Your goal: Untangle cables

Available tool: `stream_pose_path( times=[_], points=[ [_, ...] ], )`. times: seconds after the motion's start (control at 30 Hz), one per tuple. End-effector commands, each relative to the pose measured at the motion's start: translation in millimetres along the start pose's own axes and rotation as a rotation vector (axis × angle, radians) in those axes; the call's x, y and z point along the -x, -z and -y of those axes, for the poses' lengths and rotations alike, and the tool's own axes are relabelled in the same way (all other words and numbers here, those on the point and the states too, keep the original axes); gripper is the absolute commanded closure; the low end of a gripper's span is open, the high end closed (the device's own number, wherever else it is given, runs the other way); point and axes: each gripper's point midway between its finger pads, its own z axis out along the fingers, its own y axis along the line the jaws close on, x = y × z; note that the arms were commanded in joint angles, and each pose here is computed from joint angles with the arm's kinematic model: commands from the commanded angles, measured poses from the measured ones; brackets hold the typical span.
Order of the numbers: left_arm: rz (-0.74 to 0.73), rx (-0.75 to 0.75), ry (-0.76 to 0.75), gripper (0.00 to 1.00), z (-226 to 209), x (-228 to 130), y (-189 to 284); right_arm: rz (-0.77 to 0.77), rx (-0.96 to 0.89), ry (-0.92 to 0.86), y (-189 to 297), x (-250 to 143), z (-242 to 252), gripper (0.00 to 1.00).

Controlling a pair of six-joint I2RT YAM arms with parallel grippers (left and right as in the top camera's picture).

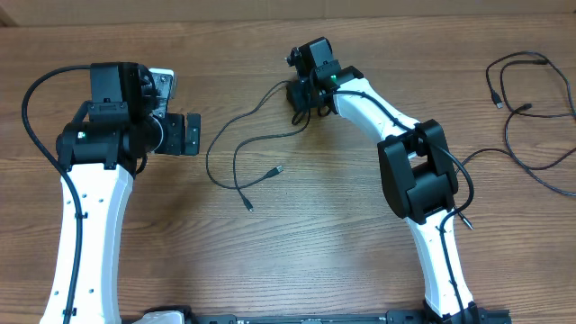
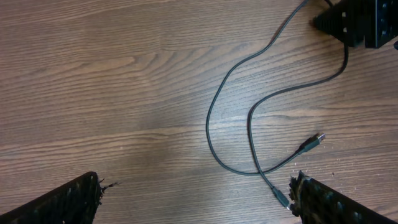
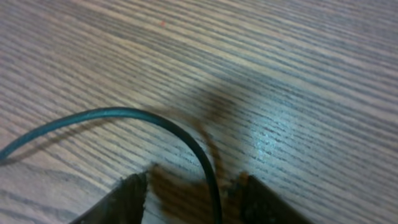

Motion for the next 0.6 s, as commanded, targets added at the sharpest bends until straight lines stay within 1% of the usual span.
stream_pose_path(
  times=[0.0, 0.03, 0.07, 0.23, 0.27, 0.37, 0.43, 0.5, 0.57],
  points=[
    [0.026, -0.011, -0.019, 0.00, 1.5, 7.0, 5.8, -0.008, -0.006, -0.002, -4.5, -3.4, 1.6, 0.73],
    [0.026, -0.011, -0.019, 0.00, 1.5, 6.9, 5.7, -0.012, -0.006, -0.003, -4.5, -4.4, 1.7, 0.85],
    [0.026, -0.011, -0.019, 0.00, 1.4, 6.9, 5.7, -0.021, -0.006, -0.003, -4.4, -6.5, 1.8, 0.95],
    [0.026, -0.011, -0.020, 0.00, 1.4, 7.0, 5.8, -0.073, -0.017, -0.022, -1.4, -18.2, 11.2, 0.96],
    [0.026, -0.011, -0.019, 0.00, 1.5, 6.9, 5.7, -0.115, -0.024, -0.035, 4.1, -26.7, 17.3, 0.96],
    [0.026, -0.011, -0.019, 0.01, 1.5, 7.0, 5.8, -0.151, -0.033, -0.054, 17.2, -31.2, 25.3, 0.96],
    [0.026, -0.011, -0.019, 0.00, 1.4, 7.0, 5.8, -0.183, -0.045, -0.083, 42.6, -29.6, 36.1, 0.96],
    [0.026, -0.011, -0.019, 0.00, 1.4, 7.0, 5.8, -0.196, -0.053, -0.105, 58.2, -29.2, 42.4, 0.96],
    [0.026, -0.011, -0.019, 0.00, 1.4, 7.0, 5.8, -0.218, -0.068, -0.166, 77.5, -32.0, 52.1, 0.96]
  ],
)
